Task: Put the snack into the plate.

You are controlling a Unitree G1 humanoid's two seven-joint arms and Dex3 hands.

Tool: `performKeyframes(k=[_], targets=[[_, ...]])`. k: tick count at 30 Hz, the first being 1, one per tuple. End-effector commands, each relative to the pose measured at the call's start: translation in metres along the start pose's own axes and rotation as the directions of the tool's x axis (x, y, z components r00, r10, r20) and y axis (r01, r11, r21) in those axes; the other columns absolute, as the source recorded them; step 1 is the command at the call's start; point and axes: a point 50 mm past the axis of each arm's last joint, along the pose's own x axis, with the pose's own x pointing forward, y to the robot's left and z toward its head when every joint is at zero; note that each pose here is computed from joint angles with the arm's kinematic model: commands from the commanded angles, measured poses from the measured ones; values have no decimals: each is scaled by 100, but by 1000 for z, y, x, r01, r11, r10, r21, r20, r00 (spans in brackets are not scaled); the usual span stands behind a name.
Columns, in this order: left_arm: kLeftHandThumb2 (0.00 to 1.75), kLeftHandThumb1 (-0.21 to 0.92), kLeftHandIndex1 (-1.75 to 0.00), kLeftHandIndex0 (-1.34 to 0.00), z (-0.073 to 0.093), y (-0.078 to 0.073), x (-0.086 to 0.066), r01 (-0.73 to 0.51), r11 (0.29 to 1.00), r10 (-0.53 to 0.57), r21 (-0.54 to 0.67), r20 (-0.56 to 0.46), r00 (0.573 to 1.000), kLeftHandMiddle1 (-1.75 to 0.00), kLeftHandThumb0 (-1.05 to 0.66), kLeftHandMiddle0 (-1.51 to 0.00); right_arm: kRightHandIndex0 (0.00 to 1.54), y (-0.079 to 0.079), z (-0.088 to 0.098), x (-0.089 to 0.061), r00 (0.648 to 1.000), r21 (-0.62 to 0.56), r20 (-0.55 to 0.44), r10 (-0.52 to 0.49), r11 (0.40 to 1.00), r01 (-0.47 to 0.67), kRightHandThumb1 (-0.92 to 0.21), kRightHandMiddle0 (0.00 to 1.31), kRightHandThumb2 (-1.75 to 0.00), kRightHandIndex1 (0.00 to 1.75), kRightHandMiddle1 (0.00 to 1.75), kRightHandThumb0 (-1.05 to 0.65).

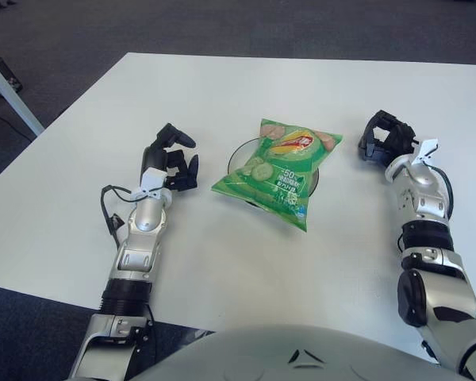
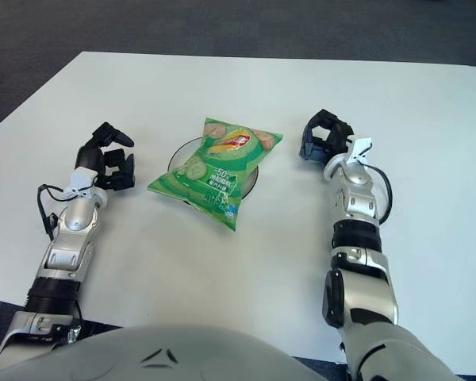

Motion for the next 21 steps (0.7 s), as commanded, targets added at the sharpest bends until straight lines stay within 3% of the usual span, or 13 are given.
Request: performKeyframes(k=[1,8,21], targets=[[121,40,-175,-54,-42,-8,-39,9,999,-18,-39,-224,974,-175,-45,-122,134,0,-29,-16,995,-10,-95,-18,1000,17,-15,75,-152,175,175,-55],[120,41,-175,-54,-44,-4,-41,1,998,-18,-70,-246,969,-175,-45,-123,134,6,-46,-38,991,-33,-134,-27,999,22,-19,72,-148,175,175,-53],[118,43,-175,-52,-46,10,-44,-14,995,-12,-97,-256,967,-175,-44,-125,137,20,-55,-57,996,-86,-85,29,996,-36,-22,69,-143,175,175,-52]])
